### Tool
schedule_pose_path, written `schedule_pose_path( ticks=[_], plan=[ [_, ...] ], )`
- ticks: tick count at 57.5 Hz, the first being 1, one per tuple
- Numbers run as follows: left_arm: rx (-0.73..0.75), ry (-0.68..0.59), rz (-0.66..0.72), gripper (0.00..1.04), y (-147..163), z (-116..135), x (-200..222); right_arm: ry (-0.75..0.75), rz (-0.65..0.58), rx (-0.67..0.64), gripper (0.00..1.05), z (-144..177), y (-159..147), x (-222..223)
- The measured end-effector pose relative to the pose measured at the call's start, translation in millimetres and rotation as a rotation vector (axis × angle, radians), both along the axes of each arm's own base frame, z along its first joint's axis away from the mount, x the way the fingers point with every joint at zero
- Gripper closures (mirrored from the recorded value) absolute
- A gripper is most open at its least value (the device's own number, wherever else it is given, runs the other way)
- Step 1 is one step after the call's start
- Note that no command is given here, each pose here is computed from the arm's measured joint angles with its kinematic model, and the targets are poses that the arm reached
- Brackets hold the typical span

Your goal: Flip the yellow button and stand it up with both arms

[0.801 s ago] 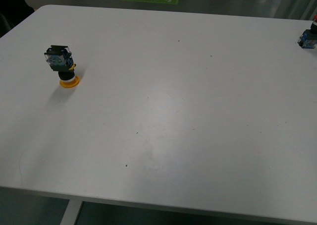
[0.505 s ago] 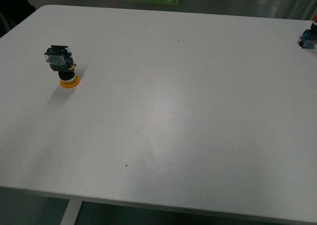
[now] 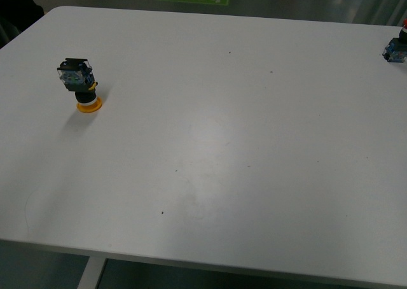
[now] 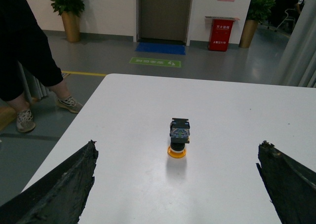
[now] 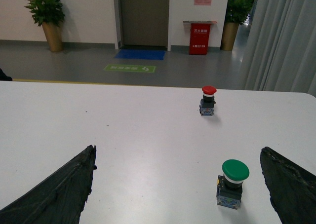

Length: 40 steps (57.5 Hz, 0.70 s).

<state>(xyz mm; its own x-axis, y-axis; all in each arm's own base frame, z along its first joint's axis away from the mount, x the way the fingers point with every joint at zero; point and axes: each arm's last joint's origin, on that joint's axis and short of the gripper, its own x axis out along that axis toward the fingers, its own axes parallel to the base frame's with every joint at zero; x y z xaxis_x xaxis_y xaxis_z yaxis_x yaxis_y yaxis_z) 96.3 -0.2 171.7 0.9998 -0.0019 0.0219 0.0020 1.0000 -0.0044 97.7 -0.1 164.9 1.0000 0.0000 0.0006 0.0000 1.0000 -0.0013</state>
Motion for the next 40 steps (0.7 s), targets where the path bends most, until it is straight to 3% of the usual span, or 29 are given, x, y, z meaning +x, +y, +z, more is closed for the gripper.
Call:
schedule_pose_path(
  ticks=[40],
  plan=[
    [0.0,0.0,0.001,0.07,0.0,0.0,0.0,0.0,0.0,0.0,0.07,0.0,0.0,0.0]
  ],
)
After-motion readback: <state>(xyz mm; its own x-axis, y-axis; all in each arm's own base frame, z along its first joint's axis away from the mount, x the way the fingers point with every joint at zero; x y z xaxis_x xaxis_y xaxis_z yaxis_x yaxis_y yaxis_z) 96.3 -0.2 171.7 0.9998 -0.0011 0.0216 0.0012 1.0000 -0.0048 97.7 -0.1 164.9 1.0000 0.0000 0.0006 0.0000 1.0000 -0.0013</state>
